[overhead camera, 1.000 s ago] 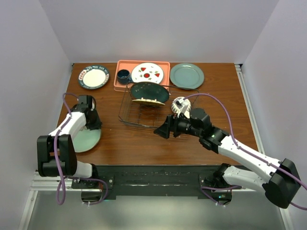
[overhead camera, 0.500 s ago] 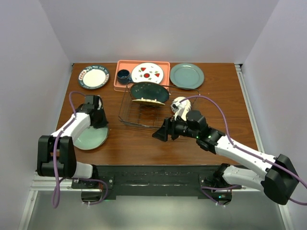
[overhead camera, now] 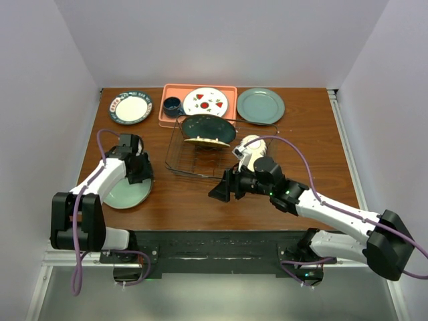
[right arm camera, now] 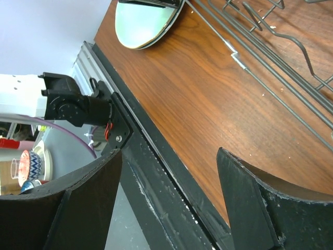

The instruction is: Load the mixed dishes into the dish rack

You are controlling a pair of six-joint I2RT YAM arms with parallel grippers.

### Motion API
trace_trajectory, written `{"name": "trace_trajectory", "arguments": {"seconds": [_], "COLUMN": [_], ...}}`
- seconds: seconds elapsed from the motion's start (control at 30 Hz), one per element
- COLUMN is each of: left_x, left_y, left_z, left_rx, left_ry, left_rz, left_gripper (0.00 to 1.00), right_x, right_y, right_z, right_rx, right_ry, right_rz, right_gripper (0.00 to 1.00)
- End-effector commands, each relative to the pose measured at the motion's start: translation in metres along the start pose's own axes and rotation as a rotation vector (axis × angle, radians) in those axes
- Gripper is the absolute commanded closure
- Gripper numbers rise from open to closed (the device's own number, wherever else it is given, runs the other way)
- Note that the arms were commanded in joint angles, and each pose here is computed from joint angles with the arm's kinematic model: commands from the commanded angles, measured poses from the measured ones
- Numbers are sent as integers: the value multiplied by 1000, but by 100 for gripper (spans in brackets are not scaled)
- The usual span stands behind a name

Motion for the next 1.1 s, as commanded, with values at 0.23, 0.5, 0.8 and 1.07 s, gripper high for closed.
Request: {"name": "trace_trajectory", "arguments": {"seconds": [0.23,0.5,0.8,1.07], "left_x": [-3,-14,-28,-21], "left_y": [3,10,8,-16], "left_z": [-25,-34,-45,-49], "left_rx": [10,233,265,225], "left_ry": [101,152,193,185], "left_rz": [-26,-25,-14,-64], "left_gripper": [41,46,89,100], "right_x": [0,-4,-5,-7], "right_y": [5,0,1,6], "right_z": [2,4,3,1], "right_rx": [7,11,6,-2], "right_ry": [11,23,29,28], "right_rz": [-42,-44,-38,-19], "right_gripper": [23,23,24,24]}}
Point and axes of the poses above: each gripper's point midway between its finger pads, its own y axis out along the fingers, its own z axis along the line the jaws close on, x = y × z, the point moved 10 cm from there along -y, back along the fingers
